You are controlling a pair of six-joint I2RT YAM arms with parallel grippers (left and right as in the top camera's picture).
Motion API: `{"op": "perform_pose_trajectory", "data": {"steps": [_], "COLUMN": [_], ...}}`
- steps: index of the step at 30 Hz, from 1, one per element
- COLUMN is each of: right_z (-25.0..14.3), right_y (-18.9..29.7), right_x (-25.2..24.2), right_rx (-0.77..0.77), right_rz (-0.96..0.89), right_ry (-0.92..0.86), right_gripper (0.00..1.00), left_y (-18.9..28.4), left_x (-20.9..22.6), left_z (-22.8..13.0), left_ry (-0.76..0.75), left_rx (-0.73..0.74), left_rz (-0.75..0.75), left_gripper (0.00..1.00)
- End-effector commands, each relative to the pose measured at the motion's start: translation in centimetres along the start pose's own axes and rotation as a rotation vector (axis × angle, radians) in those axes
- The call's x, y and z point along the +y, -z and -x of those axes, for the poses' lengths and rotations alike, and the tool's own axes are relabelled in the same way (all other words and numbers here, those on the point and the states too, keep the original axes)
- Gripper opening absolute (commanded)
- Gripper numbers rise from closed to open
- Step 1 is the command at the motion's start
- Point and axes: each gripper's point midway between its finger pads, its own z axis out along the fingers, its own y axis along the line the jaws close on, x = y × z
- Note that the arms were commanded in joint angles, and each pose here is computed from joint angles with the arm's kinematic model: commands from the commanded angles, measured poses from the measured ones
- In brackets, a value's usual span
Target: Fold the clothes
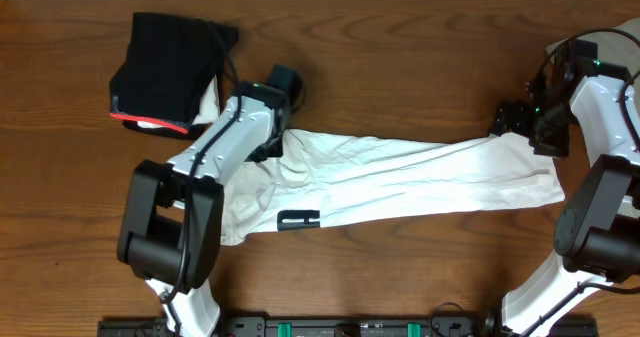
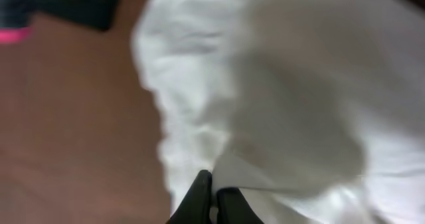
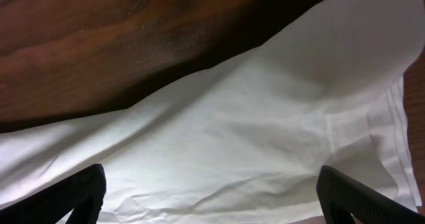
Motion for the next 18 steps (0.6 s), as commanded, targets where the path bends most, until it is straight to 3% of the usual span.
{"op": "perform_pose_trajectory", "data": {"steps": [1,10,13,18], "right_z": [-0.1,-0.1,-0.1,-0.1], "right_y": [0.5,0.5,0.5,0.5], "right_x": [0.3,0.3,0.3,0.3], "right_rx": [-0.011,-0.011,-0.012,-0.012], "right_rz": [0.002,0.002,0.002,0.002], "right_ry": [0.014,0.014,0.015,0.015], "right_gripper": [0.99,0.99,0.99,0.99], "left_y": [0.1,-0.6,-0.6,-0.4], "left_x": [3.0,6.0,6.1,6.4], "left_z": [0.2,-1.4,-1.7,-2.5], "left_ry": [0.137,0.232,0.228,0.214], "left_rx": [0.0,0.097,0.109,0.14], "left_rz": [0.072,0.128,0.133,0.146], "left_gripper": [0.06,0.08,0.3,0.38]}}
